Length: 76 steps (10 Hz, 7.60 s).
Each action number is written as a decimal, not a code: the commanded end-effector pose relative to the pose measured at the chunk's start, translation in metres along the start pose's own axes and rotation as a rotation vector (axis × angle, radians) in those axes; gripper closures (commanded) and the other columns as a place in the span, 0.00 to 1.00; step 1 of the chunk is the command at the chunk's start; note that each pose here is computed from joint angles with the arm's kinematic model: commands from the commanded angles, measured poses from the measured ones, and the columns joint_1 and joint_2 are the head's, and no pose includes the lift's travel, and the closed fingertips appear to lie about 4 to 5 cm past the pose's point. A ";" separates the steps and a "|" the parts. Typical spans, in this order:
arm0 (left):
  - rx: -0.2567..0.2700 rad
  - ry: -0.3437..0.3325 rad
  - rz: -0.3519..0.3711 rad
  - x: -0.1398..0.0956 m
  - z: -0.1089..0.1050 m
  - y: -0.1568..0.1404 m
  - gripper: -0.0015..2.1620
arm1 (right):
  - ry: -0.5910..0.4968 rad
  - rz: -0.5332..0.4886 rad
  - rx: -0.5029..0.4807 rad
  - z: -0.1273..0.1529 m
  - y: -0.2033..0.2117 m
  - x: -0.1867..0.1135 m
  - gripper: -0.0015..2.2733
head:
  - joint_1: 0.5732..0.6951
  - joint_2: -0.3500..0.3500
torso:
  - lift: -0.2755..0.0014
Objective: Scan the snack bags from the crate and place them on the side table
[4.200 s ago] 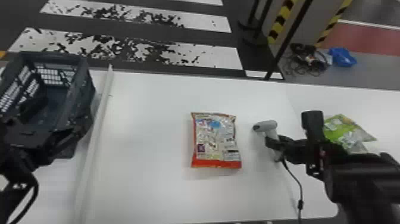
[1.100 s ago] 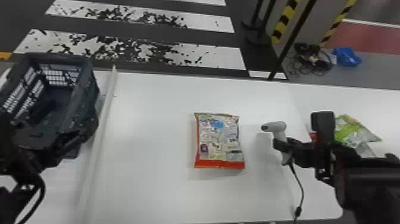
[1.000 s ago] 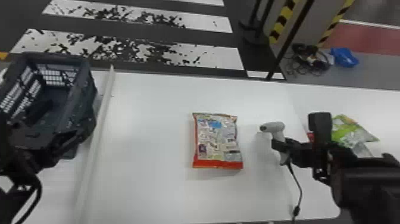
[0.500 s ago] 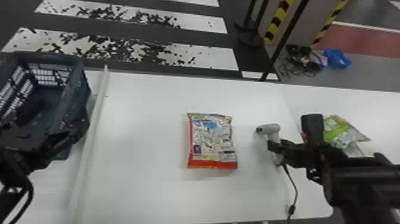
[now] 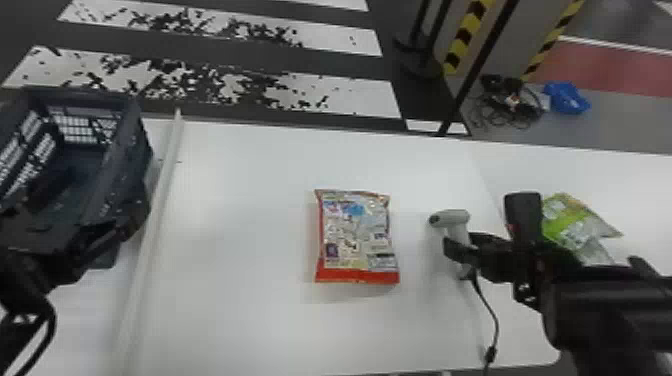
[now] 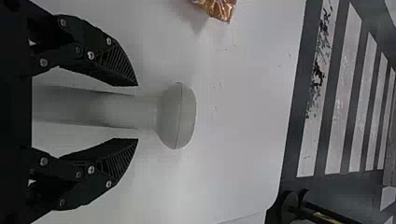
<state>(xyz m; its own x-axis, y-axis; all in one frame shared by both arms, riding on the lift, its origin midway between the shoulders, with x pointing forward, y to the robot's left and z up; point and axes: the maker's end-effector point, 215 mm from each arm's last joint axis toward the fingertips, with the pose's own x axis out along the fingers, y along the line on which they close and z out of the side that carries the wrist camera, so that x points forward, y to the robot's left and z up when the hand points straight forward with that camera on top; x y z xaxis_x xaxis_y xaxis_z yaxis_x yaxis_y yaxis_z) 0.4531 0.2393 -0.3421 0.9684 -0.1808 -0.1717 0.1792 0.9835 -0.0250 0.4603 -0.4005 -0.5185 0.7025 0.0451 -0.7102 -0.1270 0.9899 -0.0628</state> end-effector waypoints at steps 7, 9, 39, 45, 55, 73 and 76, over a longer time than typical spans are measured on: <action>-0.003 -0.001 0.001 0.000 0.000 0.000 0.04 | -0.079 0.270 0.204 0.024 0.068 -0.058 0.06 | 1.00 0.28 | 0.66; -0.003 -0.002 0.001 0.000 0.001 0.000 0.04 | -0.045 0.357 0.249 0.018 0.098 -0.060 0.06 | 1.00 0.34 | 0.66; -0.023 0.022 -0.004 -0.026 -0.005 -0.005 0.05 | -0.554 0.019 0.877 0.067 -0.170 -0.116 0.99 | 1.00 0.05 | 0.66; -0.030 0.035 -0.027 -0.032 -0.009 -0.017 0.05 | -0.582 -0.284 0.994 -0.005 -0.315 -0.107 0.61 | 1.00 0.00 | 0.66; -0.030 0.016 -0.041 -0.037 0.002 -0.025 0.05 | -0.784 -0.228 0.715 0.073 -0.238 -0.172 0.03 | 1.00 0.00 | 0.66; 0.000 -0.049 -0.079 -0.025 0.002 -0.081 0.05 | -0.828 0.083 0.092 0.108 0.201 -0.167 0.03 | 1.00 0.47 | 0.66; -0.008 -0.051 -0.087 -0.028 -0.002 -0.090 0.05 | -0.818 0.052 0.093 0.103 0.184 -0.164 0.03 | 1.00 0.42 | 0.66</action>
<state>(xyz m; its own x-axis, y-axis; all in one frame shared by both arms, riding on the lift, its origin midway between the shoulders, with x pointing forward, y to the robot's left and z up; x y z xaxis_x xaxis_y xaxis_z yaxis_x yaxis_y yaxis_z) 0.4106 0.1580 -0.3349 0.9576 -0.2641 -0.1156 0.2612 0.9645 -0.0393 0.3936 -0.2095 -0.3412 0.9895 0.1419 0.0267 -0.1430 0.9888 0.0421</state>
